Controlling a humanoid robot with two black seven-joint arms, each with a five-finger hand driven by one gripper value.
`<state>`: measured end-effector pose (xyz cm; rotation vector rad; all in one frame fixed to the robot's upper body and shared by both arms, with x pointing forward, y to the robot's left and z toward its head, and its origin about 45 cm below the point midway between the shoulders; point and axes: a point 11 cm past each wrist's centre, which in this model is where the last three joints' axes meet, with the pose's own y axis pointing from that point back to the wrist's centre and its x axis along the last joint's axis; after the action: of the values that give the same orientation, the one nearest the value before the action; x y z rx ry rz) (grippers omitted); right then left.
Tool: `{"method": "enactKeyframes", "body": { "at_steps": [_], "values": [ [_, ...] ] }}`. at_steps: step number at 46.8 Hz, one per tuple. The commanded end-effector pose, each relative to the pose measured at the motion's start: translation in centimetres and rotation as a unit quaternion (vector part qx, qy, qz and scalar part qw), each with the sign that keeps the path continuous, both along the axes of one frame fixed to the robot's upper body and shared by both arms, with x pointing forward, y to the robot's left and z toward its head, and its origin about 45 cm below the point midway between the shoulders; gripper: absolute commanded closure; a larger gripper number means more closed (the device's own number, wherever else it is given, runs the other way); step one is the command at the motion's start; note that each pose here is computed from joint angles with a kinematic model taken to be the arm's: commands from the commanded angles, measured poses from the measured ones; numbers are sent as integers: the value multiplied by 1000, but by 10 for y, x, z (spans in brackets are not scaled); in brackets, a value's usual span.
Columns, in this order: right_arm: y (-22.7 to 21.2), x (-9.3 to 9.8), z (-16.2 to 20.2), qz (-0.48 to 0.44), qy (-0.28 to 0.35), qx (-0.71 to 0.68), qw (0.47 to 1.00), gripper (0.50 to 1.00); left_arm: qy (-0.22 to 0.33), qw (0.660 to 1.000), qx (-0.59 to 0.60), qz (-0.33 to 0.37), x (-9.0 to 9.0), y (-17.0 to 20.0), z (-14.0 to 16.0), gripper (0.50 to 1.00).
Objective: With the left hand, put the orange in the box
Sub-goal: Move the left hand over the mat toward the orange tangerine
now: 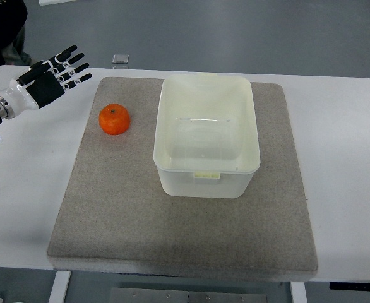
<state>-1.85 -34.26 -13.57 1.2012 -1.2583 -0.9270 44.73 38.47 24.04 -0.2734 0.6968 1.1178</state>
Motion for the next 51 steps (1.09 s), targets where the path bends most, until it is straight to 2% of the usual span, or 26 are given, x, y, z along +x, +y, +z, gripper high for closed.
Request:
{"method": "enactKeyframes", "body": {
  "at_steps": [1, 34, 42, 51],
  "values": [
    [0, 0, 0, 0, 0, 0, 1000, 568, 0, 1000, 0, 0, 0, 0, 0, 506],
    [0, 0, 0, 0, 0, 0, 1000, 568, -27, 999, 22, -5, 11, 2, 28, 506],
    [0, 0, 0, 0, 0, 0, 1000, 568, -34, 985, 162, -52, 17, -2, 37, 506],
    [0, 0, 0, 0, 0, 0, 1000, 568, -82, 933, 340, -90, 23, 4, 56, 506]
  ]
}}
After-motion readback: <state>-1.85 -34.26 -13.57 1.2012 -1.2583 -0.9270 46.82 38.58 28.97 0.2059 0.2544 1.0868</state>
